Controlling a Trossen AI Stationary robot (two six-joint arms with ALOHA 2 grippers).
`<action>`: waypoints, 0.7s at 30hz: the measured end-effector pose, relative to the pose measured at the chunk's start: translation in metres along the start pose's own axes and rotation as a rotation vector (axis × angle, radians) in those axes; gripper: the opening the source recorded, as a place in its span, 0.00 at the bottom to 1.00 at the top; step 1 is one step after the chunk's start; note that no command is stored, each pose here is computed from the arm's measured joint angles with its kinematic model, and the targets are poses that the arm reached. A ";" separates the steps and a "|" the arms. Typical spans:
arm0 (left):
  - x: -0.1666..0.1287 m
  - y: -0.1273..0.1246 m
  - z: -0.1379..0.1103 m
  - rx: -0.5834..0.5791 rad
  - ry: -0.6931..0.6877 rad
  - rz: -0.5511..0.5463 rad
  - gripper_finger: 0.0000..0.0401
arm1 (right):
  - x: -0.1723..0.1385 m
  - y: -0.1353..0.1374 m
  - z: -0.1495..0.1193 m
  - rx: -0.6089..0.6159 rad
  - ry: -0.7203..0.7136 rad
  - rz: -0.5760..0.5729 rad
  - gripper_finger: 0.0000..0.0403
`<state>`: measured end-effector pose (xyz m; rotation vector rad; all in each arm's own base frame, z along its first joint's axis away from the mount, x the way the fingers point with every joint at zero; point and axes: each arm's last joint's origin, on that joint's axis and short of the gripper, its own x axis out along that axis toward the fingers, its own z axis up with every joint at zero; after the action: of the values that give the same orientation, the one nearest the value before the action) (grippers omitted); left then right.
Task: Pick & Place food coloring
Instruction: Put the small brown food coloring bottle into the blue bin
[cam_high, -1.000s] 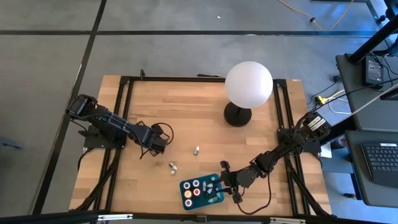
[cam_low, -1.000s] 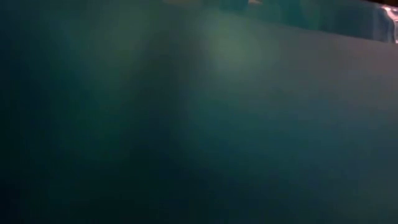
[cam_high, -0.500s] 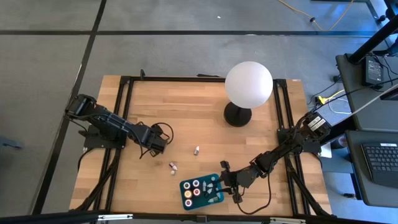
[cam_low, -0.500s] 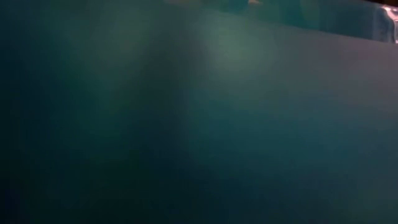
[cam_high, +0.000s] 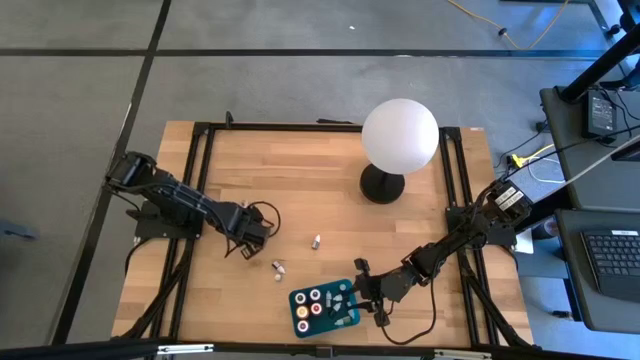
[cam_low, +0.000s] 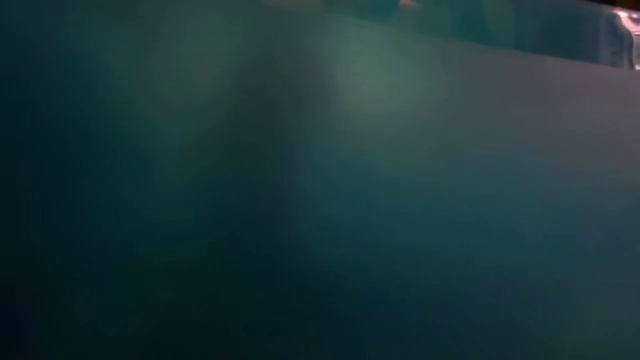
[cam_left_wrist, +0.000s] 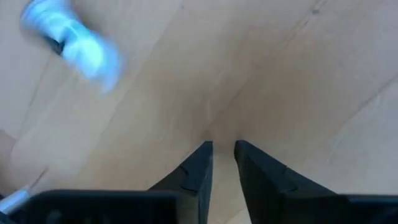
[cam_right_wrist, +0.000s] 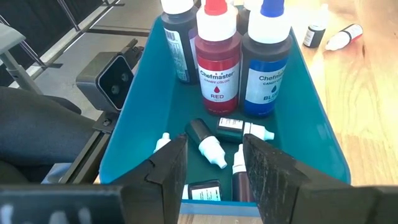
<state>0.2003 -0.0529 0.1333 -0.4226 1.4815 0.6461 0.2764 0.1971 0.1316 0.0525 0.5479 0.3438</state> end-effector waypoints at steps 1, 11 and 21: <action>0.000 0.000 0.000 0.000 0.000 0.000 0.17 | 0.000 0.000 0.000 0.000 0.000 0.000 0.40; -0.043 0.011 0.004 -0.010 -0.172 0.038 0.08 | 0.000 0.000 0.000 -0.002 0.001 0.000 0.40; -0.058 0.019 0.012 -0.104 -0.460 0.110 0.11 | 0.000 0.000 0.000 -0.005 0.001 0.000 0.40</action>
<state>0.1994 -0.0392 0.1943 -0.2500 1.0407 0.8471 0.2764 0.1970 0.1315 0.0476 0.5484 0.3450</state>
